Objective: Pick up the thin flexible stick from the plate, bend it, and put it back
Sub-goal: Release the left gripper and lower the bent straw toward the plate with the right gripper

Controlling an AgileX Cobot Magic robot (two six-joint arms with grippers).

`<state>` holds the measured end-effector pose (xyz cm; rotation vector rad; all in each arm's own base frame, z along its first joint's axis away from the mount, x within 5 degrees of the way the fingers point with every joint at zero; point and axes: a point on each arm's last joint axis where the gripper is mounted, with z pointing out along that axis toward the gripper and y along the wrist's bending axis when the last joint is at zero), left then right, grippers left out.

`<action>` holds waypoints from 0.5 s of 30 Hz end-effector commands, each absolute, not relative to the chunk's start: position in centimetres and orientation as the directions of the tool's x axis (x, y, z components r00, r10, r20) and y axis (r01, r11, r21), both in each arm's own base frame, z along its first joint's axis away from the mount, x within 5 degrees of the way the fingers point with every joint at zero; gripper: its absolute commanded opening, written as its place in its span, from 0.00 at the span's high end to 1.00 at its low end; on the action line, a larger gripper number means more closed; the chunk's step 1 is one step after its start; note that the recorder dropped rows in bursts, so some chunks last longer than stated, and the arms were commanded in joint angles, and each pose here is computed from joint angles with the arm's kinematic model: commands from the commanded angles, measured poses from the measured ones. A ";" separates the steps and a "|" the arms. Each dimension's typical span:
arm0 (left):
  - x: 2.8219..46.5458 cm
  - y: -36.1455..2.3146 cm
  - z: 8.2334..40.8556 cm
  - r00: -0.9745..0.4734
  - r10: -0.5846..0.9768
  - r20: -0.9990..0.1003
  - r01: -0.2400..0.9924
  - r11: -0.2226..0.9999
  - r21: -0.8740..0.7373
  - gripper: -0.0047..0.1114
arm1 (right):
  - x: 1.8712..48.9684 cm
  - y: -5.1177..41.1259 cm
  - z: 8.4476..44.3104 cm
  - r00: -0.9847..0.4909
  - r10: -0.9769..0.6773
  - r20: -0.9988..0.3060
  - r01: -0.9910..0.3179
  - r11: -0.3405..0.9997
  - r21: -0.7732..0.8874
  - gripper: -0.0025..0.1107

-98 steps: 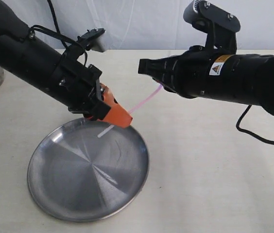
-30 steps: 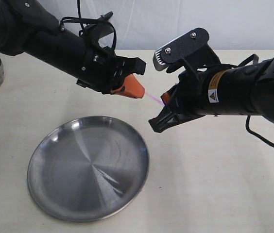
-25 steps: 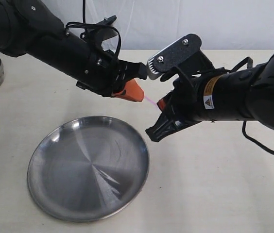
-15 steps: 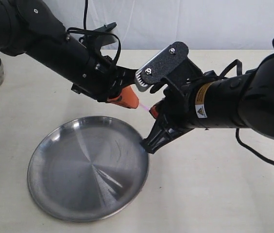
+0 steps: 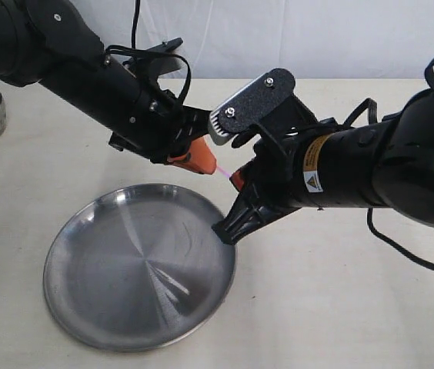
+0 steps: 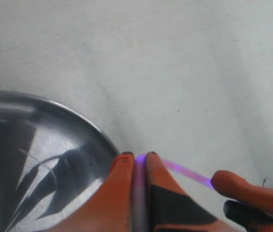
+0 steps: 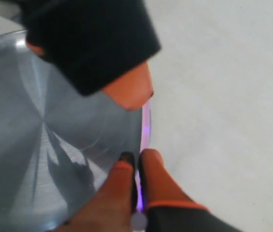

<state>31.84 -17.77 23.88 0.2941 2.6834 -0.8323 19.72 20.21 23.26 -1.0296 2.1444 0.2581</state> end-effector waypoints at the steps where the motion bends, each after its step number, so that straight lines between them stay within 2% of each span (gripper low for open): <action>1: 33.4 -16.5 23.9 -0.885 0.061 -0.462 0.277 0.866 -0.416 0.96 | 19.3 19.9 23.6 -0.440 -0.573 -0.692 -0.726 0.680 -0.101 0.99; 8: 33.9 -16.2 24.0 -0.876 -0.006 -0.483 0.219 0.886 -0.409 0.96 | 19.1 20.1 23.7 -0.530 -0.470 -0.706 -0.671 0.741 0.010 0.99; 15: 34.0 -16.2 24.1 -0.873 -0.025 -0.488 0.206 0.886 -0.415 0.96 | 19.2 20.5 24.1 -0.686 -0.210 -0.696 -0.506 0.826 0.250 0.99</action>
